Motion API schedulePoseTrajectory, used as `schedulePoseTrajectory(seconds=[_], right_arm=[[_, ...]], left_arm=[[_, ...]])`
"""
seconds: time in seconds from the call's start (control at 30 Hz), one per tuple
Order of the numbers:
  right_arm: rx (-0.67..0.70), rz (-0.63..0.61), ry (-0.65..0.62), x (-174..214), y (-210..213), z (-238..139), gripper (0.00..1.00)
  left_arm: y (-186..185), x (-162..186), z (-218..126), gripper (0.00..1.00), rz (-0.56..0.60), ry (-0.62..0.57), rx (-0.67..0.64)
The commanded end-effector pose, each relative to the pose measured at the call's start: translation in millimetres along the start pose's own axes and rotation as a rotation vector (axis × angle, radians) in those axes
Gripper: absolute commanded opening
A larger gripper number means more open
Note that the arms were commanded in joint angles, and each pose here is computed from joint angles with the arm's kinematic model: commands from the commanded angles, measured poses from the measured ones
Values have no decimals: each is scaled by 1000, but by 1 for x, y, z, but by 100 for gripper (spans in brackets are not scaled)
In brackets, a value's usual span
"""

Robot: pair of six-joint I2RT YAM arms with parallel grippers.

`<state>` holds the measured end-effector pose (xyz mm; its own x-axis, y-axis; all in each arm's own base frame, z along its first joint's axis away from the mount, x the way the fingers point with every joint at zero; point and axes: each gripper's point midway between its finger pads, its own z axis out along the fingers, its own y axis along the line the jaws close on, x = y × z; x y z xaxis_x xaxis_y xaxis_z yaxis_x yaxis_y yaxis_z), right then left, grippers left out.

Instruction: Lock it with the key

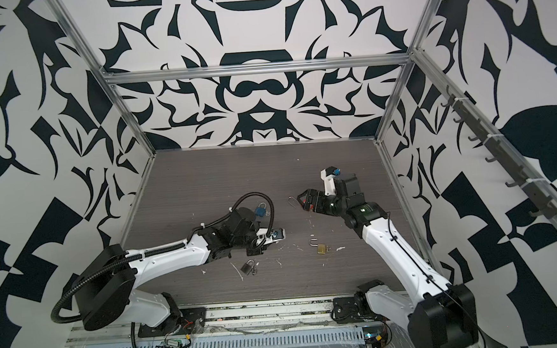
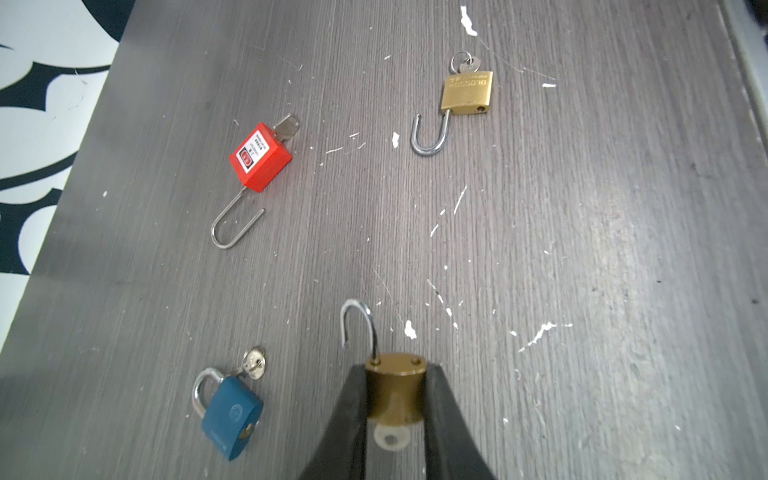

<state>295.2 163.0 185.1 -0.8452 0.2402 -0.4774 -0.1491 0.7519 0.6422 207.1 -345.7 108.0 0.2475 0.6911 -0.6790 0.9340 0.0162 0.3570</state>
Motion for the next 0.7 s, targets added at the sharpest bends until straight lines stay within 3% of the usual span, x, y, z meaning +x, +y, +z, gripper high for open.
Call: schedulePoseTrajectory(seconds=[0.0, 0.27, 0.67], right_arm=[[-166, -27, 117, 15, 28, 6, 90], [-156, -72, 258, 50, 32, 26, 81], [-89, -53, 335, 74, 12, 35, 63]], left_arm=[[15, -43, -7, 0, 55, -162, -35], [16, -45, -5, 0, 37, -169, -31], [21, -51, -7, 0, 39, -176, -43]])
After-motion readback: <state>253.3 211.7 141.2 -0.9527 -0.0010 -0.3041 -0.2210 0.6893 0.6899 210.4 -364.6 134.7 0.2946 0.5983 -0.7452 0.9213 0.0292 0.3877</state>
